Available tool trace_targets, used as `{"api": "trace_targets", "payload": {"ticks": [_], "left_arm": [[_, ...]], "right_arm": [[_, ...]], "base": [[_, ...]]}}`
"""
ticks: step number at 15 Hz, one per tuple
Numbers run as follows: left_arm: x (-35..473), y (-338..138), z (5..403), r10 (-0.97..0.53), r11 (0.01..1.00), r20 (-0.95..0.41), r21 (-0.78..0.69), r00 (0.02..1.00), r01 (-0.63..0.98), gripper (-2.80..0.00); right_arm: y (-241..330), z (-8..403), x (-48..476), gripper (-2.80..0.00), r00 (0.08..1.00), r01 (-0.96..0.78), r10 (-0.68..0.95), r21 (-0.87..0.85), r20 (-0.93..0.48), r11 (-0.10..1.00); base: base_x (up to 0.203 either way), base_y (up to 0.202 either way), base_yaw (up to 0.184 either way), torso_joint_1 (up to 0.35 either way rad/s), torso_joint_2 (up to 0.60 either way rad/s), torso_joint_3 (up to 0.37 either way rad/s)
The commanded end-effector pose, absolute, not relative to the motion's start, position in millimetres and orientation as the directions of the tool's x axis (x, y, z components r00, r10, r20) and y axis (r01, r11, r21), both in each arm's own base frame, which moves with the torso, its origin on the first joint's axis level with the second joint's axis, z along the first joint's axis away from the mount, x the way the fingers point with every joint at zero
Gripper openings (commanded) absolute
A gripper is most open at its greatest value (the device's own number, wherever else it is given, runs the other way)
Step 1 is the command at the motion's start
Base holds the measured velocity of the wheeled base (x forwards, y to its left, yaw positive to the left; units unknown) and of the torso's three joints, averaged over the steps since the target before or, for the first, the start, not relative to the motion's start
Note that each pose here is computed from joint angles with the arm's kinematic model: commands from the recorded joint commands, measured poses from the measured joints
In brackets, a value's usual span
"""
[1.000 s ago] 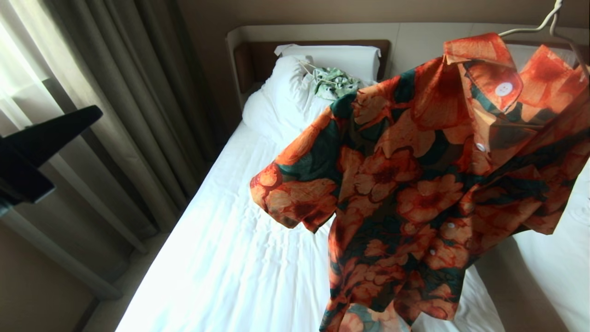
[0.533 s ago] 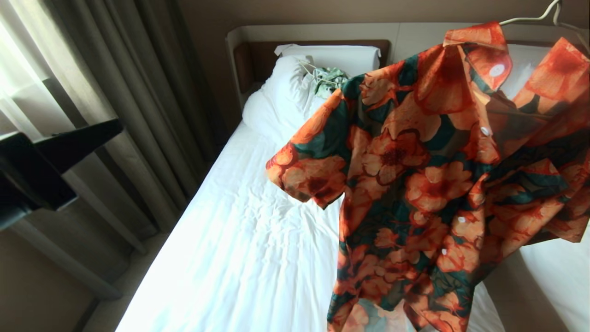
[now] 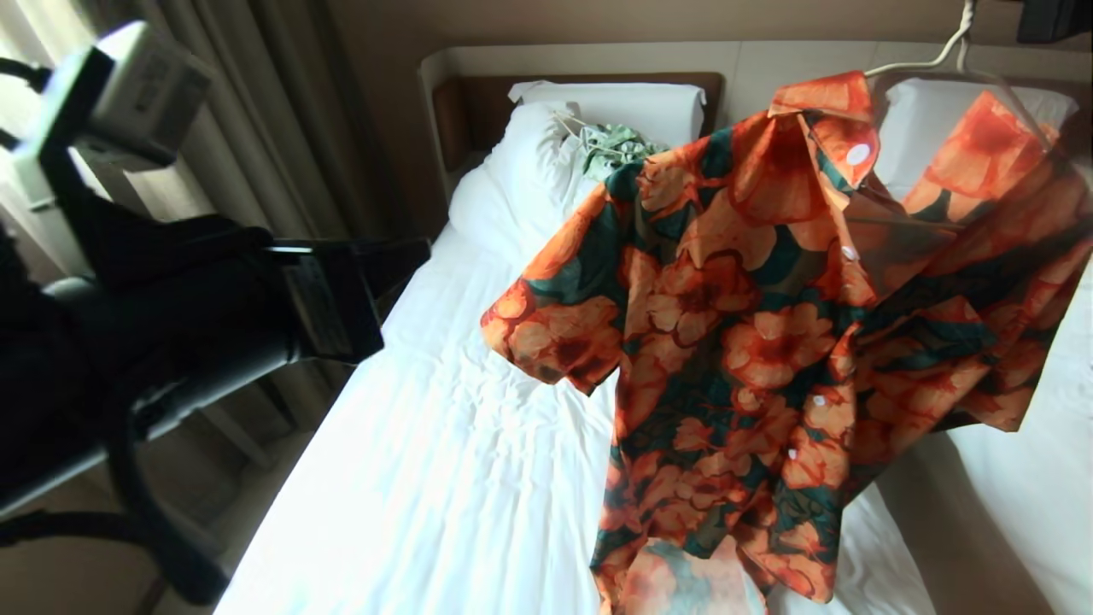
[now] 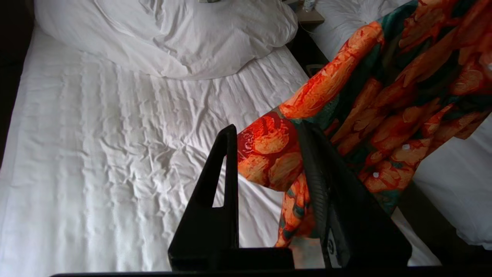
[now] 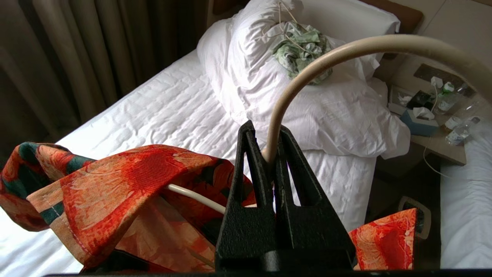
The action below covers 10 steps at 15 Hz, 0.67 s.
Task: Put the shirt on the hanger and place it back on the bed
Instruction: Take the clothes hanger out of the clothes
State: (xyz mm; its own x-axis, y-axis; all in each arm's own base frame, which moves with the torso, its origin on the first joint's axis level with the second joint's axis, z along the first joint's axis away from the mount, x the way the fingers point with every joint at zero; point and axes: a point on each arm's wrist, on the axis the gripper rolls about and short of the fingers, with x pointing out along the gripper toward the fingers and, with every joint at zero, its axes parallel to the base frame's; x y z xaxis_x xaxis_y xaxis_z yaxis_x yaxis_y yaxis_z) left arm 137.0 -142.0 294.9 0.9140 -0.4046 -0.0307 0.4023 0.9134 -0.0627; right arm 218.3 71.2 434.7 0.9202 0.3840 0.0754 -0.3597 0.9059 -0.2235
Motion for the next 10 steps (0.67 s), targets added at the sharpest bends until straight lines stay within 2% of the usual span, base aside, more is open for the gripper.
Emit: {"api": "trace_targets", "payload": {"ticks": [1,5,10], "left_arm": [[167,-162,273,-0.405,0.914,-0.079,-0.042,0.911,0.403,0.0],[187,-162,258,-0.48,0.877,-0.087,-0.052,0.873,0.477,0.0],[238,-167,235,-0.395,0.919,-0.019,0.005,0.918,0.395,0.0]], "right_arm": [[75,436,228,-2.8,0.918,-0.364,0.388,-0.219,0.08,0.905],[77,443,235,-2.8,0.916,-0.36,0.388,-0.218,0.104,0.907],[78,440,239,-2.8,0.916,-0.363,0.39,-0.218,0.093,0.906]], "base": [[0.0,0.0,0.0,0.0,0.0,0.0],[0.0,0.0,0.0,0.0,0.0,0.0],[0.0,0.0,0.0,0.0,0.0,0.0]]}}
